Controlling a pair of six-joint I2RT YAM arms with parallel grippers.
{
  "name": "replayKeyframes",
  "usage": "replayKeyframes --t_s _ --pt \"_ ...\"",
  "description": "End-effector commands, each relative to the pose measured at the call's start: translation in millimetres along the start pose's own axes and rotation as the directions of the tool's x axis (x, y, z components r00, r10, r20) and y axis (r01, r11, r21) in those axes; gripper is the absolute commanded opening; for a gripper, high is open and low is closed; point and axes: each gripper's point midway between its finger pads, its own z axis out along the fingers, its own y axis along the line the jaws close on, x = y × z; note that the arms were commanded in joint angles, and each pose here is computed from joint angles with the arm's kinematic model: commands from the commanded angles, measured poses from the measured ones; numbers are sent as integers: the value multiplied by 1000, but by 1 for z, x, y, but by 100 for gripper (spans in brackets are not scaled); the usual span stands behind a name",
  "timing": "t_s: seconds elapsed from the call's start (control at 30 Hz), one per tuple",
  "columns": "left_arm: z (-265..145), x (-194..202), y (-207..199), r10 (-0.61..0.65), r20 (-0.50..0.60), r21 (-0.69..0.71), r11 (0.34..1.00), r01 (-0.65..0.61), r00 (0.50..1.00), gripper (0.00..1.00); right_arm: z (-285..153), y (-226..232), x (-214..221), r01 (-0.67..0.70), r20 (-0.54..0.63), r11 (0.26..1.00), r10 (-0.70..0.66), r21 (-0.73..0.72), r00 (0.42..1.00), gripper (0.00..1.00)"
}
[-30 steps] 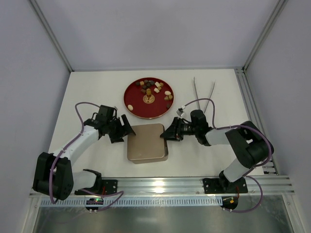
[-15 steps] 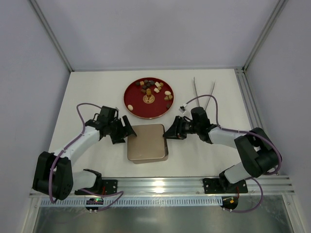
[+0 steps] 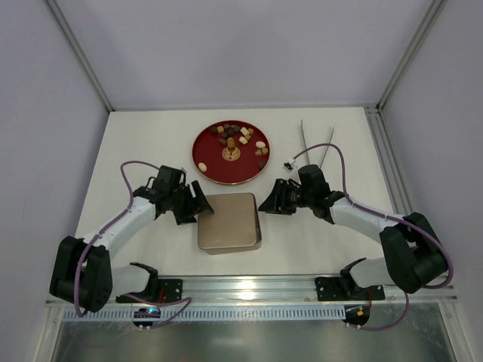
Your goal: Pack the chocolate
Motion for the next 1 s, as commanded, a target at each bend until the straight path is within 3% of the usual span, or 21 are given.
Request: replayKeyframes --t_s 0.0,0.6,0.97 --pt "-8 -1 -11 6 26 31 1000 -7 1000 72 -1 6 -1 66 22 997 -67 25 998 45" --pt "-11 16 -11 -1 2 21 1000 1 1000 71 14 21 21 112 -1 994 -112 12 994 64" --pt "-10 14 -10 -23 9 -18 1000 23 1000 68 18 23 32 104 -5 994 -104 43 995 64"
